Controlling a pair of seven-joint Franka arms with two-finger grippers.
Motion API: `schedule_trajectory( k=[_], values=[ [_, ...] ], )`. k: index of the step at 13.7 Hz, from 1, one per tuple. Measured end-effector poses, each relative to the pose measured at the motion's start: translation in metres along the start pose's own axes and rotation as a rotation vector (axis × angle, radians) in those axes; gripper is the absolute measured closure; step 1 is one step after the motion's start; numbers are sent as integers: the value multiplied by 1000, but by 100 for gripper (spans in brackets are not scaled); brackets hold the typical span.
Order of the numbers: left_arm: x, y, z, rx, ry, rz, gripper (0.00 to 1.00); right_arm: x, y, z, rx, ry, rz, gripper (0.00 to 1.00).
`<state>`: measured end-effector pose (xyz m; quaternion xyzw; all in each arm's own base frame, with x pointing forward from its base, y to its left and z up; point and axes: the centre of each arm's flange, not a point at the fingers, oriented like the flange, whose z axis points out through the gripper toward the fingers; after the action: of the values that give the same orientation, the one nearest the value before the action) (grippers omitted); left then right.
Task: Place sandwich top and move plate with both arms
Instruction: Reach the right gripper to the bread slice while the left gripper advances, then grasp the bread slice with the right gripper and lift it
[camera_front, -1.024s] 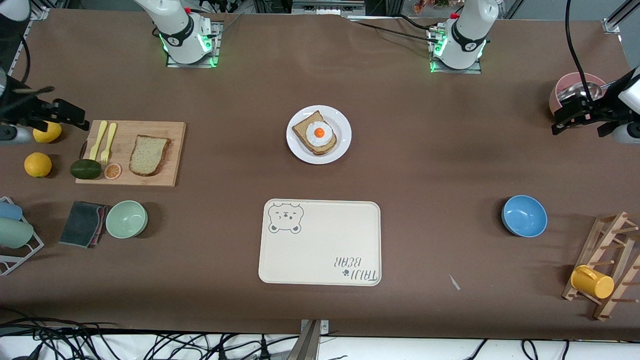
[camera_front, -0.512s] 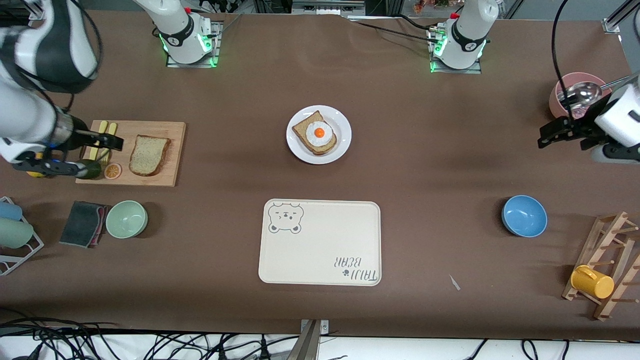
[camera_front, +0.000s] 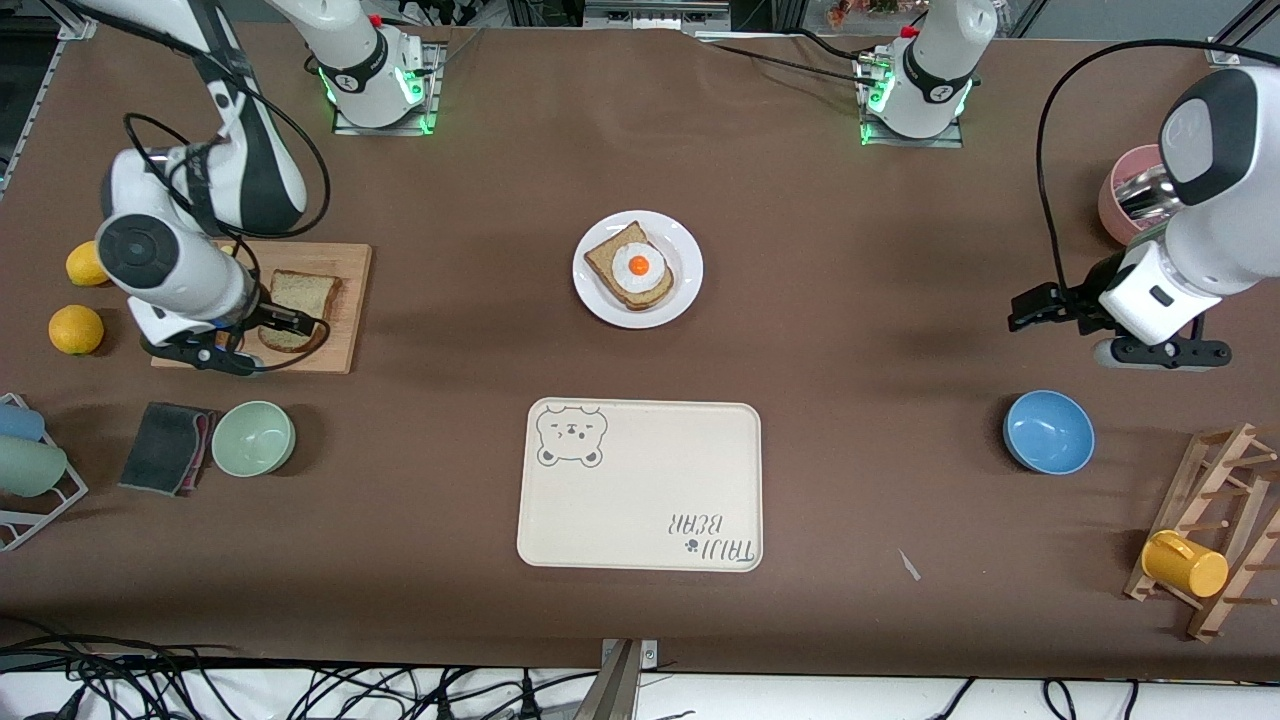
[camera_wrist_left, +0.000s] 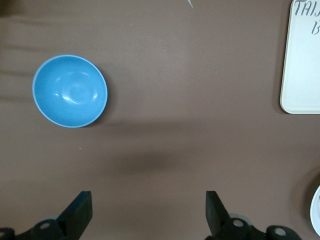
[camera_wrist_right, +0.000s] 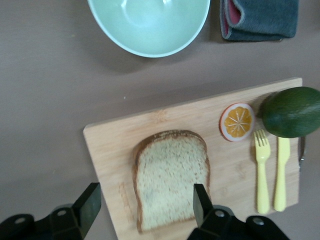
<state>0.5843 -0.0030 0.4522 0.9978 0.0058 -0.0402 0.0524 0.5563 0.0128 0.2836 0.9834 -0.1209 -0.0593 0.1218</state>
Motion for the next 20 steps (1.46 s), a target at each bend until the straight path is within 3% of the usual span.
schedule_trajectory(
  k=[6, 10, 11, 12, 13, 15, 17, 19, 20],
  values=[
    [20, 20, 55, -99, -32, -30, 0, 4, -24, 66, -64, -5, 88, 27],
    [29, 36, 73, -202, -38, -70, 0, 1, -32, 82, -88, -20, 95, 31],
    [30, 38, 76, -214, -42, -75, 0, 1, -31, 83, -90, -23, 97, 37],
    [30, 39, 78, -218, -45, -76, 0, 1, -30, 84, -91, -24, 99, 37],
    [30, 41, 80, -219, -48, -73, 0, 1, -30, 84, -92, -25, 99, 44],
    [30, 50, 86, -223, -59, -64, 0, 1, -29, 87, -97, -30, 100, 71],
    [31, 64, 97, -267, -79, -73, 0, 1, -28, 87, -97, -31, 100, 76],
    [32, 70, 108, -300, -97, -89, 0, 1, -28, 87, -98, -32, 100, 92],
    [32, 75, 113, -313, -106, -91, 0, 1, -28, 87, -99, -32, 101, 93]
  ],
)
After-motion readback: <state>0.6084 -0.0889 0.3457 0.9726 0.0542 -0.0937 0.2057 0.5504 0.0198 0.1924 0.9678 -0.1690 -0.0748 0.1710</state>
